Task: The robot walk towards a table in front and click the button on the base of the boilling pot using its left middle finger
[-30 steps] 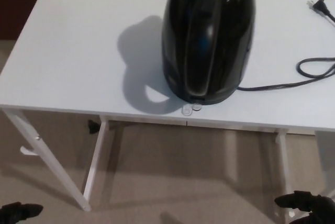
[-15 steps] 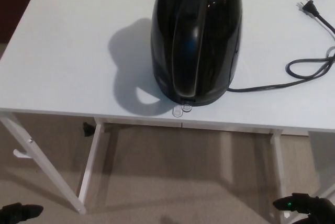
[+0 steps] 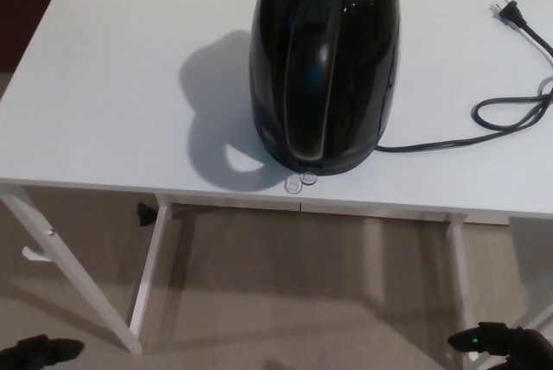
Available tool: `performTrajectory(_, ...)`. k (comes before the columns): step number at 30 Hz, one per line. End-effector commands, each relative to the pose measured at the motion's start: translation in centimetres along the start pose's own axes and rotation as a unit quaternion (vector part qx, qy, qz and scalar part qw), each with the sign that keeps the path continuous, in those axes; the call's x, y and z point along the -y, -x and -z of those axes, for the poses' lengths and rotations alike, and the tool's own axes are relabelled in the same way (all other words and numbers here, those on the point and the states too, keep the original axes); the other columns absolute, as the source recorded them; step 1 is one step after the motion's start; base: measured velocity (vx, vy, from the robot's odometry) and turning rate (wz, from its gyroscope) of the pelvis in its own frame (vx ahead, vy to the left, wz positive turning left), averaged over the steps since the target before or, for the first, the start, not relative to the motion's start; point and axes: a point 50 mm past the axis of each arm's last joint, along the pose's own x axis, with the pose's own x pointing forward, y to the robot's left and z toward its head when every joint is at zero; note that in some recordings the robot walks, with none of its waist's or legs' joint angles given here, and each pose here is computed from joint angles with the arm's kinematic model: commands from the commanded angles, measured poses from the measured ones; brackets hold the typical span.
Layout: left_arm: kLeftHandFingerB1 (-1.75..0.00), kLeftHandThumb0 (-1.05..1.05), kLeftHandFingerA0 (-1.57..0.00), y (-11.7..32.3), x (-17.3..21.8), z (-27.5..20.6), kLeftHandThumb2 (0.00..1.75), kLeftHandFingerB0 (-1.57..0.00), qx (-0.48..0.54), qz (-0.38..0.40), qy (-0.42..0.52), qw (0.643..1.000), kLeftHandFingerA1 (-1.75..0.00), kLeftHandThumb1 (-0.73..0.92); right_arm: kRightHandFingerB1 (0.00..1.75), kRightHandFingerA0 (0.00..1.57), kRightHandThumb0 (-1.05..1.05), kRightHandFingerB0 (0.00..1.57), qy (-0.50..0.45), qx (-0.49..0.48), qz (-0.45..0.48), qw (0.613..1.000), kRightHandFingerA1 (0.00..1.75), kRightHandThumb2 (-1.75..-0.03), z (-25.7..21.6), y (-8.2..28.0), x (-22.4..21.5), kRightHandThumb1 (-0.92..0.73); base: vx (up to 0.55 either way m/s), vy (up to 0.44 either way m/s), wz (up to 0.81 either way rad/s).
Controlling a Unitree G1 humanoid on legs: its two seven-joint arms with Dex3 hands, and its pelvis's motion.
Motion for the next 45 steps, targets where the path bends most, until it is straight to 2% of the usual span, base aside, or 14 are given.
performTrajectory(1,-0.43,-0.63,-0.39,0.6,1.2,-1.4,0.78,-0.30,0.060,0.019,-0.110,0.992,-0.46,0.49,0.38,0.64,-0.36,0.53,0.010,-0.009,-0.001,1.000,0.41,-0.55,0.3,0.1,0.7,-0.49,0.00,0.000,0.00)
performTrajectory(10,-0.40,-0.76,-0.26,2.2,5.3,-5.0,0.92,-0.13,0.197,0.091,-0.306,0.927,-0.44,0.65,0.39,0.65,-0.35,0.54,0.009,-0.012,-0.002,1.000,0.41,-0.55,0.2,0.0,0.5,-0.48,0.00,0.000,0.00)
performTrajectory(12,-0.37,-0.74,-0.20,3.4,7.8,-7.4,0.96,-0.07,0.293,0.134,-0.414,0.851,-0.43,0.70,0.38,0.65,-0.35,0.53,0.010,-0.009,-0.003,1.000,0.41,-0.55,0.2,0.0,0.5,-0.49,0.00,0.000,0.00)
performTrajectory(13,-0.26,-0.73,-0.28,3.7,8.3,-8.2,0.68,-0.14,0.317,0.138,-0.436,0.831,-0.31,0.86,0.38,0.64,-0.36,0.53,0.010,-0.008,-0.003,1.000,0.41,-0.55,0.1,0.0,0.6,-0.49,0.00,0.000,0.00)
performTrajectory(17,-0.23,-0.72,-0.25,4.3,8.9,-9.3,0.68,-0.11,0.346,0.143,-0.465,0.803,-0.31,0.87,0.38,0.64,-0.36,0.53,0.010,-0.009,-0.003,1.000,0.41,-0.55,0.1,-0.1,0.7,-0.50,0.00,0.000,0.00)
performTrajectory(18,-0.49,-0.35,0.00,4.9,9.5,-10.9,1.08,0.00,0.383,0.148,-0.499,0.763,-0.47,0.52,0.38,0.64,-0.36,0.53,0.010,-0.010,-0.006,1.000,0.41,-0.55,0.1,-0.1,0.8,-0.50,0.00,0.000,0.00)
performTrajectory(23,-0.49,-0.35,0.00,5.3,9.9,-12.2,1.07,0.00,0.400,0.141,-0.530,0.734,-0.48,0.52,0.38,0.64,-0.36,0.53,0.008,-0.006,-0.005,1.000,0.41,-0.55,0.1,-0.1,0.8,-0.49,0.00,0.000,0.00)
performTrajectory(24,-0.24,-0.49,-0.22,5.3,9.9,-13.6,0.63,-0.11,0.432,0.128,-0.552,0.702,-0.31,0.67,0.38,0.63,-0.35,0.52,0.002,-0.006,-0.004,1.000,0.41,-0.55,0.0,-0.1,0.8,-0.49,0.00,0.000,0.00)
performTrajectory(26,-0.25,-0.48,-0.23,5.0,9.8,-14.8,0.62,-0.11,0.455,0.111,-0.567,0.678,-0.31,0.67,0.38,0.62,-0.35,0.51,-0.001,-0.004,-0.007,1.000,0.41,-0.55,0.0,-0.1,0.9,-0.50,0.00,0.000,0.00)
performTrajectory(32,-0.49,-0.31,0.00,4.7,9.2,-16.8,1.06,0.00,0.462,0.083,-0.639,0.610,-0.48,0.57,0.39,0.63,-0.39,0.52,0.000,0.008,-0.007,1.000,0.41,-0.55,-0.2,0.0,1.1,-0.50,0.00,0.000,0.00)
performTrajectory(37,-0.49,-0.32,0.00,3.8,8.7,-18.4,1.05,0.00,0.476,0.052,-0.658,0.582,-0.47,0.55,0.39,0.64,-0.39,0.53,-0.002,0.005,-0.003,1.000,0.42,-0.55,-0.5,-0.2,1.2,-0.48,0.00,0.000,0.00)
performTrajectory(38,-0.19,-0.55,-0.17,3.6,8.6,-18.7,0.64,-0.06,0.472,0.046,-0.665,0.576,-0.29,0.71,0.39,0.65,-0.38,0.54,0.000,0.002,-0.001,1.000,0.42,-0.55,-0.5,-0.2,1.2,-0.48,0.00,0.000,0.00)
performTrajectory(43,-0.16,-0.57,-0.14,2.7,8.4,-19.9,0.66,-0.04,0.474,0.023,-0.678,0.562,-0.29,0.73,0.41,0.68,-0.32,0.59,0.000,0.021,0.006,1.000,0.44,-0.54,-0.7,-0.2,1.3,-0.47,0.00,0.000,0.00)
performTrajectory(45,-0.20,-0.67,-0.06,2.5,8.3,-20.1,0.89,0.00,0.467,0.023,-0.685,0.559,-0.38,0.57,0.41,0.68,-0.33,0.60,-0.002,0.023,0.005,1.000,0.44,-0.54,-0.7,-0.2,1.3,-0.47,0.00,0.000,0.00)
